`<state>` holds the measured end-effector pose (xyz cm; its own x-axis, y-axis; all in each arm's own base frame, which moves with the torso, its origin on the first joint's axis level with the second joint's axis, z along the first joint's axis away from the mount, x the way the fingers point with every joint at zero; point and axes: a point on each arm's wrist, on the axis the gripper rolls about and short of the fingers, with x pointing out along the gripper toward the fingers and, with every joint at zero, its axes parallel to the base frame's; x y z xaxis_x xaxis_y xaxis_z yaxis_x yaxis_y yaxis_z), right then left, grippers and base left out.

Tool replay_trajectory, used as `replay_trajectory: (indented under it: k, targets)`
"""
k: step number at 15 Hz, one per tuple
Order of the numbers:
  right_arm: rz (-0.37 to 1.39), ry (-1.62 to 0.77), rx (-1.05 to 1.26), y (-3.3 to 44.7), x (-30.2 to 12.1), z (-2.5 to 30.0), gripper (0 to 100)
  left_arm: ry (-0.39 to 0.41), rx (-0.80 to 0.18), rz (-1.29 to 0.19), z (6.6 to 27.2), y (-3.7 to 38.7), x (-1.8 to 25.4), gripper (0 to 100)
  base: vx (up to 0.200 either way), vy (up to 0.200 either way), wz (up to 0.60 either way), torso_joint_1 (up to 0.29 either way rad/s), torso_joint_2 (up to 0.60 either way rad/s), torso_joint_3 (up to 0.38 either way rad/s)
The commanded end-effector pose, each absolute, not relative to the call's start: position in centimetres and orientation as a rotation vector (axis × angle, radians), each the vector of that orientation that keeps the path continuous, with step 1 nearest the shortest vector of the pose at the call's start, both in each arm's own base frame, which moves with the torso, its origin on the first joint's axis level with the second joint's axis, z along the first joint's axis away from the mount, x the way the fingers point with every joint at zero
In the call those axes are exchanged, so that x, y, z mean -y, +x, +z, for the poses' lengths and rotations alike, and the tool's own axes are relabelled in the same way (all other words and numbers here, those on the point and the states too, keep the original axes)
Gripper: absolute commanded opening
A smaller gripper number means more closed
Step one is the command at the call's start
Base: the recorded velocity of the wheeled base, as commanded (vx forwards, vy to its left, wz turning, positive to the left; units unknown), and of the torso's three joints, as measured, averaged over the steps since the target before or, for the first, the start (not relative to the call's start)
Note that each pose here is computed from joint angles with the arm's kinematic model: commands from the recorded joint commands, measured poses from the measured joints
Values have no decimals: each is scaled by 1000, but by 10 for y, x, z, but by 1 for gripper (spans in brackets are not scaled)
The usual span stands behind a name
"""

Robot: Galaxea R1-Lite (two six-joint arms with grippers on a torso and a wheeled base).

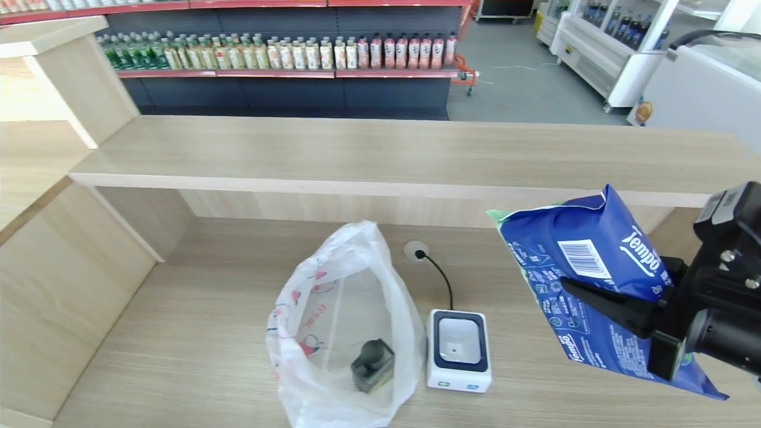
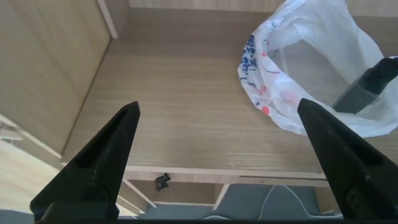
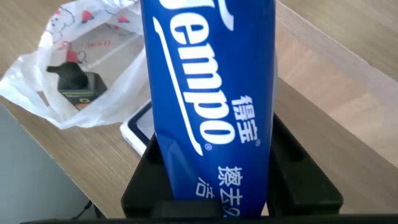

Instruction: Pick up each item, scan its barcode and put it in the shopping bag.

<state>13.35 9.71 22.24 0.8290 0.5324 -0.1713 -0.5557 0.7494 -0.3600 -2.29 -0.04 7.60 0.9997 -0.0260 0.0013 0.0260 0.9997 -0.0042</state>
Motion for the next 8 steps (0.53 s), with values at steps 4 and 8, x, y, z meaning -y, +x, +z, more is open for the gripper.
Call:
replay_trajectory:
  k: [4, 8]
  targets:
    - [579, -406, -122, 147, -102, 207, 0, -5, 1, -26, 76, -23, 0, 100, 0, 0, 300, 4, 0, -1]
    - [508, -411, -182, 181, -106, 182, 0, -5, 1, -26, 76, -23, 0, 100, 0, 0, 0, 0, 0, 0]
